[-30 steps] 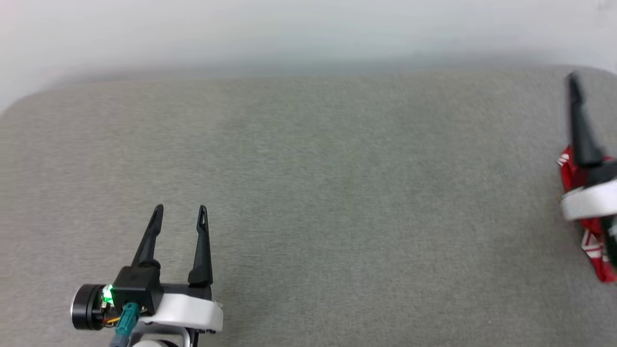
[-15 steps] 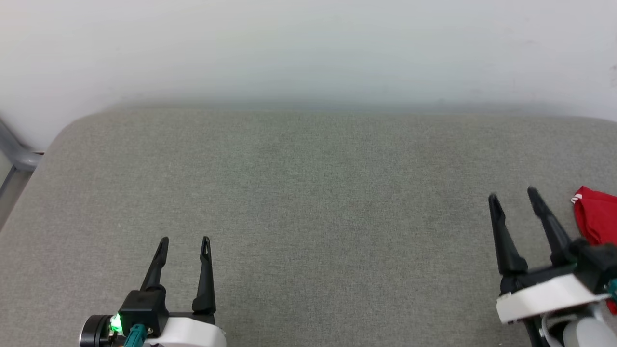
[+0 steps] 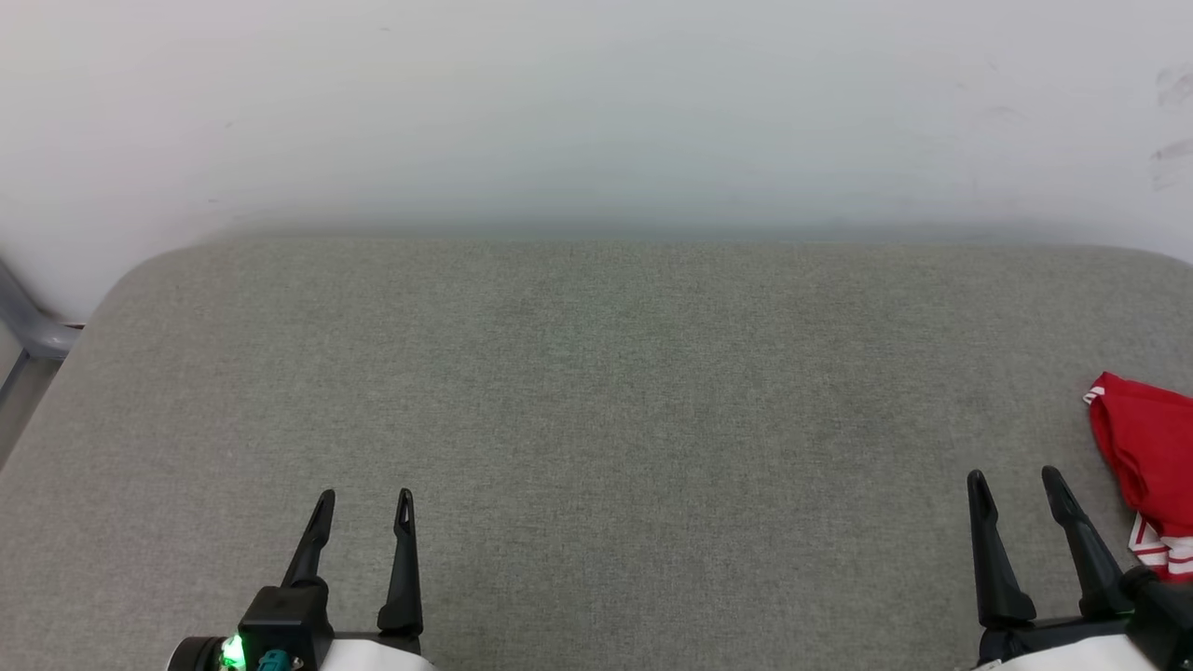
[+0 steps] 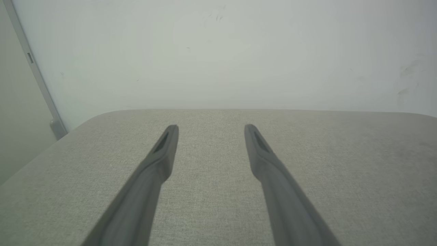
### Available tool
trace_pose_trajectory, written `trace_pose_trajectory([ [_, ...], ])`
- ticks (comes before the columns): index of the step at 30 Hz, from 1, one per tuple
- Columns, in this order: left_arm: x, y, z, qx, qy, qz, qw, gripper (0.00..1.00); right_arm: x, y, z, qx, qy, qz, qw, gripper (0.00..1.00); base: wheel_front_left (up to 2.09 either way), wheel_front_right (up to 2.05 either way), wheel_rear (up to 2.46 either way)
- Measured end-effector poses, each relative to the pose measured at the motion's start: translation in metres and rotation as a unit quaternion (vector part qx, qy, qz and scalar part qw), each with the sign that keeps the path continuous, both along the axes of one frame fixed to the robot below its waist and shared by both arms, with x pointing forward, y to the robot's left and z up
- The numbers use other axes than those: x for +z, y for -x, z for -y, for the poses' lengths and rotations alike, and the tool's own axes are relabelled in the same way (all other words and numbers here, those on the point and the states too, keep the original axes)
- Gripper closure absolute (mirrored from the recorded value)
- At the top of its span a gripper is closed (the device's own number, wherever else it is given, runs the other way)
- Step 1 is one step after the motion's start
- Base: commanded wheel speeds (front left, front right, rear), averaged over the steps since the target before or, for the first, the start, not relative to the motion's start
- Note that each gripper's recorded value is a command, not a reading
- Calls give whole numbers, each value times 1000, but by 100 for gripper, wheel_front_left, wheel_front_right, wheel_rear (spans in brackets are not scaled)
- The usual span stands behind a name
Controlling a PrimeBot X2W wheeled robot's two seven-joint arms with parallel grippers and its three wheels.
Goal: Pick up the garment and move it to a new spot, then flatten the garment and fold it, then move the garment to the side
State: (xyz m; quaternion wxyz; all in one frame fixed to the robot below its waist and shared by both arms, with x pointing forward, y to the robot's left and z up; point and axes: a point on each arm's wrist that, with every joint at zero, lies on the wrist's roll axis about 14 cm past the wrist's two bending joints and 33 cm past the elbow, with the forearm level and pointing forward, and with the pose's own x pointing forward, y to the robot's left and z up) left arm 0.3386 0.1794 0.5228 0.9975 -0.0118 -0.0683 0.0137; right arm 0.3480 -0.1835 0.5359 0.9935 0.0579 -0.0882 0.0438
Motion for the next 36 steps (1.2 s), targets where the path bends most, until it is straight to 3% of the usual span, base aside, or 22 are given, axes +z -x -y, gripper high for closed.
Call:
trace_pose_trajectory([
  [11, -1, 2, 3, -10, 6, 0, 1000, 0, -5, 7, 1, -7, -3, -8, 1000, 0, 0, 0, 0],
  [12, -4, 2, 3, -9, 6, -5, 1000, 100, -8, 8, 1, -7, -4, -12, 1000, 100, 0, 0, 0],
  [17, -26, 9, 2, -6, 13, -42, 999, 100, -24, 9, 1, -7, -10, -38, 999, 100, 0, 0, 0],
  [36, -39, 0, -12, 12, 186, -77, 979, 100, -36, 3, 11, -22, -171, -76, 982, 100, 0, 0, 0],
])
